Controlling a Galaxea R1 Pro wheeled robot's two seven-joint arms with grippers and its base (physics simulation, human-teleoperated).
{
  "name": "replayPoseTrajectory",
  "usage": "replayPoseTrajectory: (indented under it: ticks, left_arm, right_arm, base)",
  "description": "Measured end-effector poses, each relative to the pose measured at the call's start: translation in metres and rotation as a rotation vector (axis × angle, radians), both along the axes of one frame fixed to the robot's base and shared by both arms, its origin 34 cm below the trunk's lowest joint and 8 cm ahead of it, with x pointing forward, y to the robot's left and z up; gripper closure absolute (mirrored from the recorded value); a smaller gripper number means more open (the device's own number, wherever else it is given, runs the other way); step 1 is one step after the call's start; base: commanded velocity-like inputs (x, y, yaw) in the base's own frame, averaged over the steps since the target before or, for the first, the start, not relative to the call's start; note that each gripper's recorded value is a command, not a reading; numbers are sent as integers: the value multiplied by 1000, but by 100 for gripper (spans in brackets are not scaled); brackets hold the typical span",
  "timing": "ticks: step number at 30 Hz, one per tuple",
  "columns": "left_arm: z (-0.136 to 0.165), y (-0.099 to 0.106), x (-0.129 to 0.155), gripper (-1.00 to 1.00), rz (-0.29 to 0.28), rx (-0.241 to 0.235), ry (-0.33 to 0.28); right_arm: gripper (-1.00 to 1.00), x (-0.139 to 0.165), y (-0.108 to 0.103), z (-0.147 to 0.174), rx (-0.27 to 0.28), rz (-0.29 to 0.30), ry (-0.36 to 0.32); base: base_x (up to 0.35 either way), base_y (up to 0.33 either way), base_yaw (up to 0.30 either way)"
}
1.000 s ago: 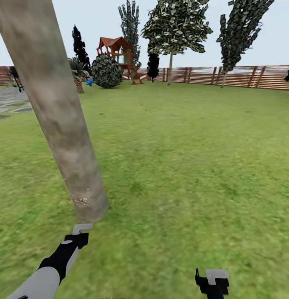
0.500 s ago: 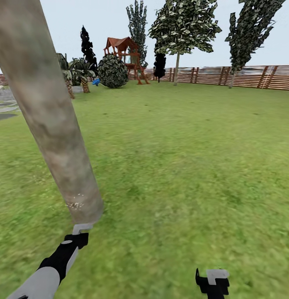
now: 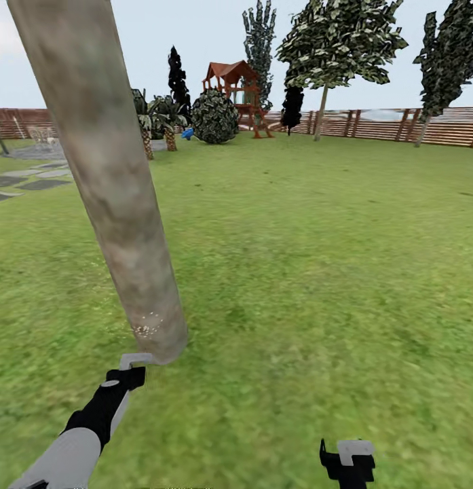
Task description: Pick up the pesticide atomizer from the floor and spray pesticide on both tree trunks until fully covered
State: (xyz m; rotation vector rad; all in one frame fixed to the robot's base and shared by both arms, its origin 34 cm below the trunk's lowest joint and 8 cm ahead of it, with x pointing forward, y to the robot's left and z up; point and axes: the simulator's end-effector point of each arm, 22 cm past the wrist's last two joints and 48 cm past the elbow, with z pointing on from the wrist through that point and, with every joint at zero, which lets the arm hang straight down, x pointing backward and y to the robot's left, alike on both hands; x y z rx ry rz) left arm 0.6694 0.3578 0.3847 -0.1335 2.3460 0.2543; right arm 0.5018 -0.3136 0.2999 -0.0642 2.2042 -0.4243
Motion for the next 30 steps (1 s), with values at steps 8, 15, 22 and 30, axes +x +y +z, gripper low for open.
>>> replayPoseTrajectory:
  ticks: [8,15,22,30]
  left_arm:
    - [43,-36,46,100,-173,7,-12]
    - [76,72,52,100,-132,39,6]
    - [85,8,77,100,-185,-35,-33]
    - [109,77,80,100,-127,37,-48]
  right_arm:
    - [-100,0,-2,0,-2,-2,0]
    - [-100,0,-1,0,-2,-1,0]
    - [-100,0,-2,0,-2,-2,-1]
    - [-100,0,-2,0,-2,-2,0]
  base:
    - [0,0,50]
    - [0,0,0]
    - [0,0,0]
    - [0,0,0]
